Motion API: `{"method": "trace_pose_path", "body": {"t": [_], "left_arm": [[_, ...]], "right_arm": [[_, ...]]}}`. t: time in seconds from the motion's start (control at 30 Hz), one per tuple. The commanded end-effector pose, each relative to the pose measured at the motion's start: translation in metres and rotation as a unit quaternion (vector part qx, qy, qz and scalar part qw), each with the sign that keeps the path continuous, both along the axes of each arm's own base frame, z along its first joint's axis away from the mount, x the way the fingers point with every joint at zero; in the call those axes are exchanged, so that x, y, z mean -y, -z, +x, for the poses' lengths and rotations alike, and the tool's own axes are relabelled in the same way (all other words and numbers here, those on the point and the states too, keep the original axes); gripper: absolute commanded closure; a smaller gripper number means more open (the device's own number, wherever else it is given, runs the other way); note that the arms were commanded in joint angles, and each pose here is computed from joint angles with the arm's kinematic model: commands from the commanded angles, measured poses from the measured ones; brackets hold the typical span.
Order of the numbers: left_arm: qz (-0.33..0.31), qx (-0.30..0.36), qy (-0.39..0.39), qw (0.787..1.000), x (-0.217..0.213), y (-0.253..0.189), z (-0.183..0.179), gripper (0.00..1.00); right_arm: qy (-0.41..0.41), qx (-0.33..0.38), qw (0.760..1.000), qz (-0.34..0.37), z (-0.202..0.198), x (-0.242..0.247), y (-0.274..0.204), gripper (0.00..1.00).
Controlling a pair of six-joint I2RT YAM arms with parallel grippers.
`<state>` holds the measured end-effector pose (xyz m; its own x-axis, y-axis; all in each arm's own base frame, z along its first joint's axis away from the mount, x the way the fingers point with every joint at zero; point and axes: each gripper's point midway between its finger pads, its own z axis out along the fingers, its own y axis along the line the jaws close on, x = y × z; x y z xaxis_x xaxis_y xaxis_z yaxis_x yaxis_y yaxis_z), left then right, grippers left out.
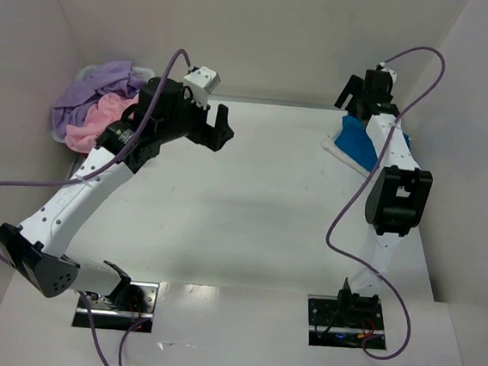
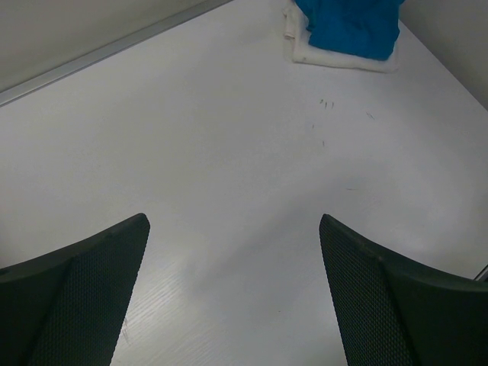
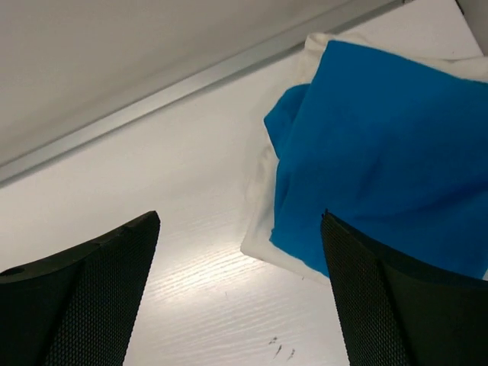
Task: Fold and stack the t-shirts
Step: Put the neatly folded tshirt into the corner of the board with the right arm
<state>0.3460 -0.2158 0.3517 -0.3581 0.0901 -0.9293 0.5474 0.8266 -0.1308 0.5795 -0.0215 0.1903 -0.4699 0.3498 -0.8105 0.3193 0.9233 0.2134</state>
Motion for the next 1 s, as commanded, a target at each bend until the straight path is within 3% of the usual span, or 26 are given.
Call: {"method": "trace_pose_path", "body": {"t": [0.0, 0.07, 0.2, 0.3, 0.5, 0.57, 0.7, 0.87, 0.97], "left_arm": [[-0.029, 0.026, 0.003, 0.999, 0.001, -0.021, -0.003, 0.0], [-0.028, 0.026, -0.001, 0.999, -0.002, -0.02, -0.004, 0.0], [-0.017, 0.022, -0.008, 1.0, -0.005, -0.013, -0.003, 0.0], [-0.017, 0.022, -0.008, 1.0, -0.005, -0.013, -0.003, 0.0], [-0.011, 0.014, -0.013, 1.0, -0.004, -0.006, 0.002, 0.0], [-0.008, 0.005, -0.009, 1.0, -0.003, 0.0, 0.002, 0.0], [-0.005, -0.004, -0.004, 1.0, -0.001, 0.005, 0.002, 0.0], [-0.023, -0.004, 0.01, 1.0, 0.005, -0.004, -0.002, 0.0], [-0.033, -0.005, 0.021, 0.999, 0.008, -0.008, -0.007, 0.0]], "right_arm": [[0.035, 0.016, 0.999, 0.004, 0.007, 0.013, 0.0, 0.1], [0.048, -0.008, 0.999, 0.002, 0.003, 0.017, 0.021, 0.17], [0.087, -0.033, 0.996, -0.011, -0.007, 0.029, 0.055, 0.63], [0.102, -0.04, 0.994, -0.023, -0.006, 0.035, 0.072, 0.72], [0.097, -0.08, 0.992, -0.028, 0.004, 0.035, 0.115, 0.68], [0.075, -0.09, 0.993, -0.017, 0.007, 0.028, 0.128, 0.61], [0.034, -0.076, 0.996, 0.001, 0.016, 0.014, 0.121, 0.61], [0.008, -0.036, 0.999, 0.013, 0.014, 0.004, 0.072, 0.47], [0.025, 0.004, 1.0, 0.001, -0.003, 0.011, 0.018, 0.32]]}}
